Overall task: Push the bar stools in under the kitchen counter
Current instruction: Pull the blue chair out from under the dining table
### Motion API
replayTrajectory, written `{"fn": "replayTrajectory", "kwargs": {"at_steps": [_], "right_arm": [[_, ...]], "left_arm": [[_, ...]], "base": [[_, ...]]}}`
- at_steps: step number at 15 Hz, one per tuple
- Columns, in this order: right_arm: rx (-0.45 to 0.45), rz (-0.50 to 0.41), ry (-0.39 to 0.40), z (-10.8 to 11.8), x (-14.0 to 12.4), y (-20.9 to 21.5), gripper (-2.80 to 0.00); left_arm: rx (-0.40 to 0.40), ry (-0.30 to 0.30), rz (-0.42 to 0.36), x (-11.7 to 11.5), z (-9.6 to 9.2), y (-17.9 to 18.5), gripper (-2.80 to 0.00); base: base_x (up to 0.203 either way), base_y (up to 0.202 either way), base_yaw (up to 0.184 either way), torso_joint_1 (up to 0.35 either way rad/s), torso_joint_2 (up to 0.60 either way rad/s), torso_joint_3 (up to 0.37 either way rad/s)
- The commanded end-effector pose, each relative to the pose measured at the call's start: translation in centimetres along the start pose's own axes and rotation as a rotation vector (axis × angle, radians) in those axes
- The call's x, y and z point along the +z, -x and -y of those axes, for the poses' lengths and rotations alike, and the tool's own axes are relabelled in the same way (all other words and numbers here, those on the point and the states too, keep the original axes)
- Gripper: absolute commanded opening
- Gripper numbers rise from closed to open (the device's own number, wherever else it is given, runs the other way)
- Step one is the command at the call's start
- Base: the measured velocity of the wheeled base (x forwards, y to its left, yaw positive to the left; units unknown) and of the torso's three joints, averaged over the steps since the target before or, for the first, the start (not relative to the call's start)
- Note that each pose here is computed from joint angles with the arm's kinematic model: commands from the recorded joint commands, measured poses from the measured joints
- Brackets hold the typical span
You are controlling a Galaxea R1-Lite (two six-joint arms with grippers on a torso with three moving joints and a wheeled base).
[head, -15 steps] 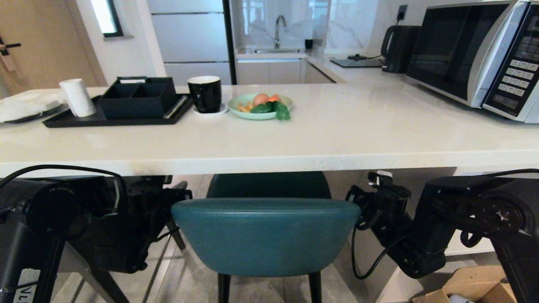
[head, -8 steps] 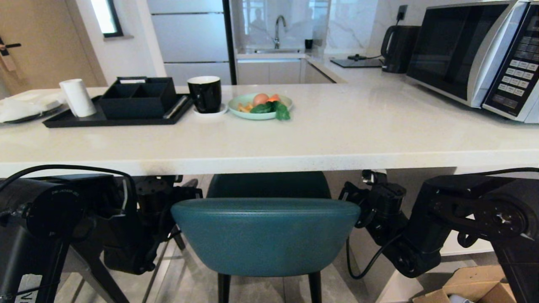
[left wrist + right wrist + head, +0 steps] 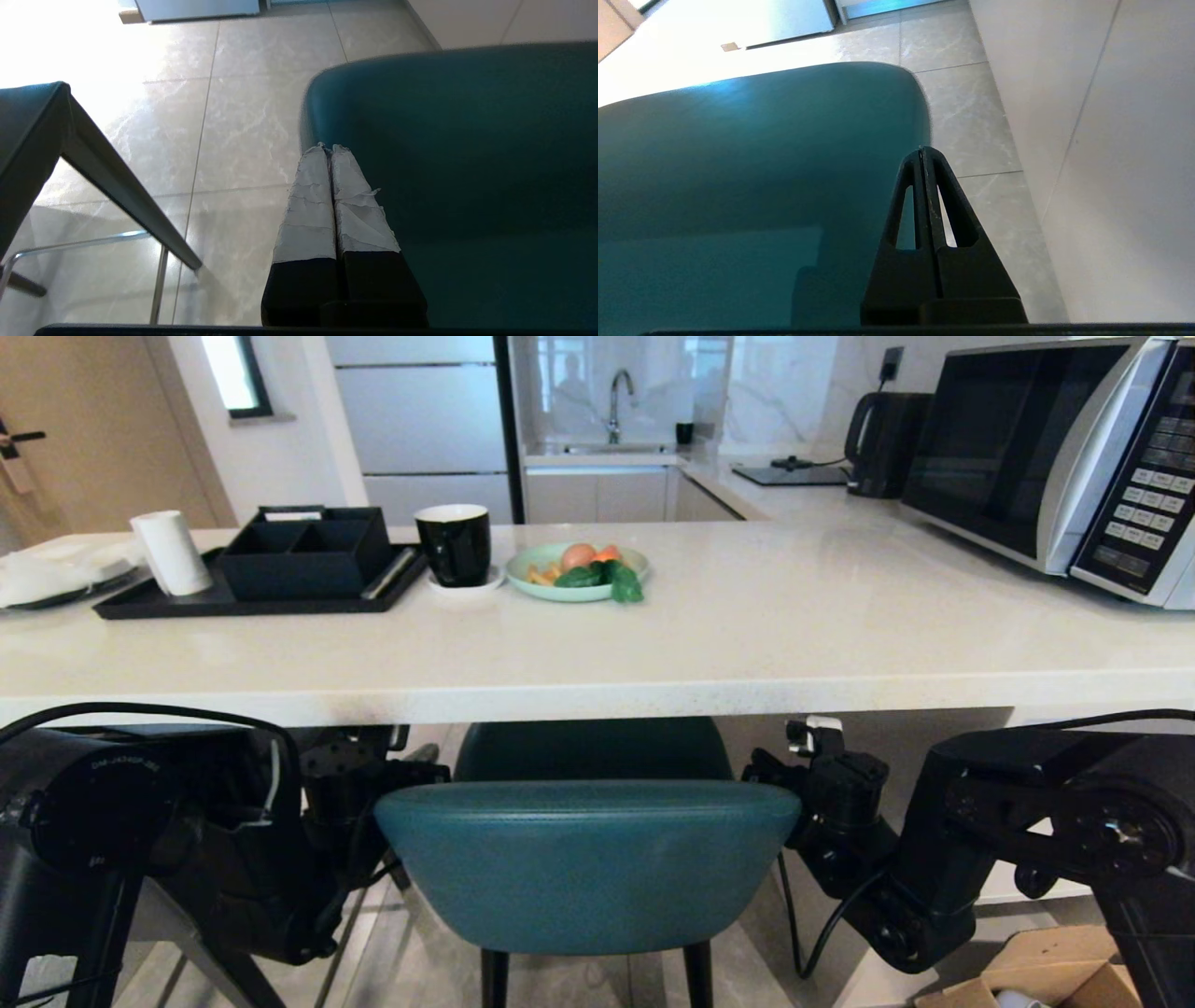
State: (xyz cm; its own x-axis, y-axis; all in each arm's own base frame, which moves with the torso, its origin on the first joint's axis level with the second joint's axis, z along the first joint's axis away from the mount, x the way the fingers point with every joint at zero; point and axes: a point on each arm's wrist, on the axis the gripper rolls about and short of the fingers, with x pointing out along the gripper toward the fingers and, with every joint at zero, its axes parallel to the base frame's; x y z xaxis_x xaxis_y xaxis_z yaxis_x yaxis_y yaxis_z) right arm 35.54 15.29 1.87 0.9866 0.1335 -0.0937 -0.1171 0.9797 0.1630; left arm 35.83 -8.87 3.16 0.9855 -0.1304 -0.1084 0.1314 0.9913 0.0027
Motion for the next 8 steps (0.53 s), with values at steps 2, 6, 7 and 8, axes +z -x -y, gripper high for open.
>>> {"fn": "replayTrajectory", "kwargs": {"at_steps": [2,6,7,8], "right_arm": [[0.006,0.005,0.000,-0.3,0.1,0.3,-2.80],[0.017,-0.029,0.011,-0.5,0.3,2.0,-2.80],[0.024,-0.038,0.015,-0.6,0.5,2.8,-2.80],[0.030,-0.056,0.022,-0.7,0.5,3.6,-2.80]], "left_arm": [[-0.004,0.000,0.001,0.4,0.1,0.8,-2.80],[0.007,0.001,0.014,0.1,0.0,-0.2,-2.80],[0.008,0.002,0.009,-0.2,0.0,-0.3,-2.80],[0.007,0.000,-0.002,-0.4,0.0,-0.2,-2.80]], "base": [[0.000,0.000,0.000,0.000,0.00,0.000],[0.000,0.000,0.000,0.000,0.00,0.000],[0.000,0.000,0.000,0.000,0.00,0.000],[0.000,0.000,0.000,0.000,0.00,0.000]]}}
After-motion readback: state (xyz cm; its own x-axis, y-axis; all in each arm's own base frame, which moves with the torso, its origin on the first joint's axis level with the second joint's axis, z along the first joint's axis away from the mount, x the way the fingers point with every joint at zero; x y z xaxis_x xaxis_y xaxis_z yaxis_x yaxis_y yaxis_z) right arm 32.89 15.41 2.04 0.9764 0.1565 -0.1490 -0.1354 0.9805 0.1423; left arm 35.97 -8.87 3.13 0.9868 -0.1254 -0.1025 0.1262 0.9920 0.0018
